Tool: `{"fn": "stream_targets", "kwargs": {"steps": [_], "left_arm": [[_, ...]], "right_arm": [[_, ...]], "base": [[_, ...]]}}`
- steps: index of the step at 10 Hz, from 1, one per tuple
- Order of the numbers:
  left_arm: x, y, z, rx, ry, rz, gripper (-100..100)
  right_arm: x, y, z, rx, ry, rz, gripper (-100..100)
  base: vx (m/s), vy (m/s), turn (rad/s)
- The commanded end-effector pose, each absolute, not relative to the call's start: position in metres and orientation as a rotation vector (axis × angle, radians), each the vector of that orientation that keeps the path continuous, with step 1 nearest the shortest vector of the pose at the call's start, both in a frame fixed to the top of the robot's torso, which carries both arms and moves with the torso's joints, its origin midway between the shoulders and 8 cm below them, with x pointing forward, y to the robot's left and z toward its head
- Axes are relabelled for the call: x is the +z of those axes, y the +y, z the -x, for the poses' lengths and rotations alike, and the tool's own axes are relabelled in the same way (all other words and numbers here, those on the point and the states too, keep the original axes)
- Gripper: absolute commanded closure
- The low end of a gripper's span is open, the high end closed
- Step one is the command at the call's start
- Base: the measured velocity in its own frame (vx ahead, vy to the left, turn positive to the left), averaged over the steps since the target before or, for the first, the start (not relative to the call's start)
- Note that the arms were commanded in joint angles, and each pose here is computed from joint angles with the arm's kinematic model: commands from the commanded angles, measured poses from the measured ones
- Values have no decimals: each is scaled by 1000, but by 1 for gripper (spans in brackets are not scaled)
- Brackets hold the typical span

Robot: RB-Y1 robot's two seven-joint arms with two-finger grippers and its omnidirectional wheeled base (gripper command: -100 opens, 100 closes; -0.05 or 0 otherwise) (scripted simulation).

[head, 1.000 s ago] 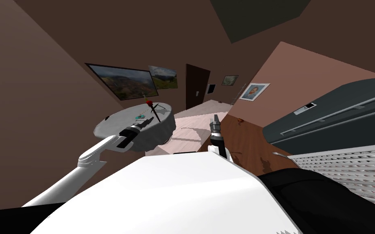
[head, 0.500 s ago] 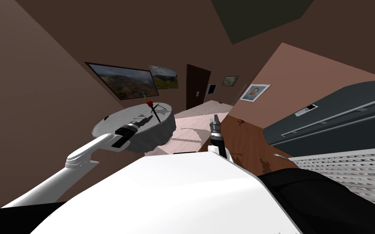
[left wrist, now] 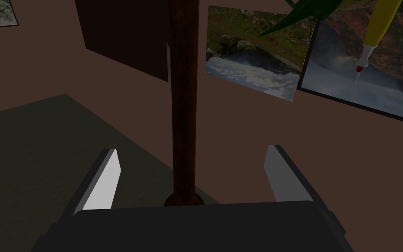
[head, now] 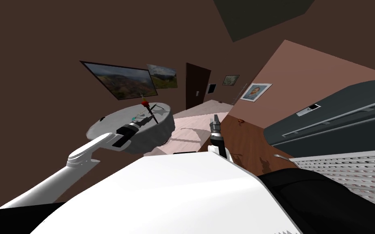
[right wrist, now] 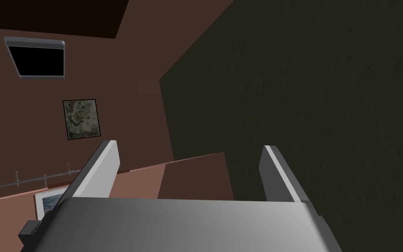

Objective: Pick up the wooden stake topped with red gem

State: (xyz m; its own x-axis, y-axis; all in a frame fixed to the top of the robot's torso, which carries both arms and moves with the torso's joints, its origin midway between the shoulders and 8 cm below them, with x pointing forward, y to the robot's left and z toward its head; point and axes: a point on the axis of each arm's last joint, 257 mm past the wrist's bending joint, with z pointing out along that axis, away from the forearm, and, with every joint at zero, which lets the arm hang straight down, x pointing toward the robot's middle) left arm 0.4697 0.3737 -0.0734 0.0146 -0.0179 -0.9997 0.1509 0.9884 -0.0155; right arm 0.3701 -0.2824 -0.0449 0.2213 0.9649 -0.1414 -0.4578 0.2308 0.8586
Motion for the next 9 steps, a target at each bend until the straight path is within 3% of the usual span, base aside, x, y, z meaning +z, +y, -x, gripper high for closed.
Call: {"fn": "stream_targets", "kwargs": {"steps": [1, 8, 9], "left_arm": [[-73, 373, -480, -147, 1543, -117, -100], [-78, 403, -519, -115, 1533, -86, -100], [-87, 380, -525, -174, 1533, -125, -100]], "right_arm": [[-45, -282, -370, 1137, 801, -787, 0], [-45, -282, -370, 1137, 801, -787, 0], [-45, -282, -370, 1137, 802, -787, 0]], "base": [[-71, -37, 53], [-28, -14, 17], [-58, -28, 105]]}}
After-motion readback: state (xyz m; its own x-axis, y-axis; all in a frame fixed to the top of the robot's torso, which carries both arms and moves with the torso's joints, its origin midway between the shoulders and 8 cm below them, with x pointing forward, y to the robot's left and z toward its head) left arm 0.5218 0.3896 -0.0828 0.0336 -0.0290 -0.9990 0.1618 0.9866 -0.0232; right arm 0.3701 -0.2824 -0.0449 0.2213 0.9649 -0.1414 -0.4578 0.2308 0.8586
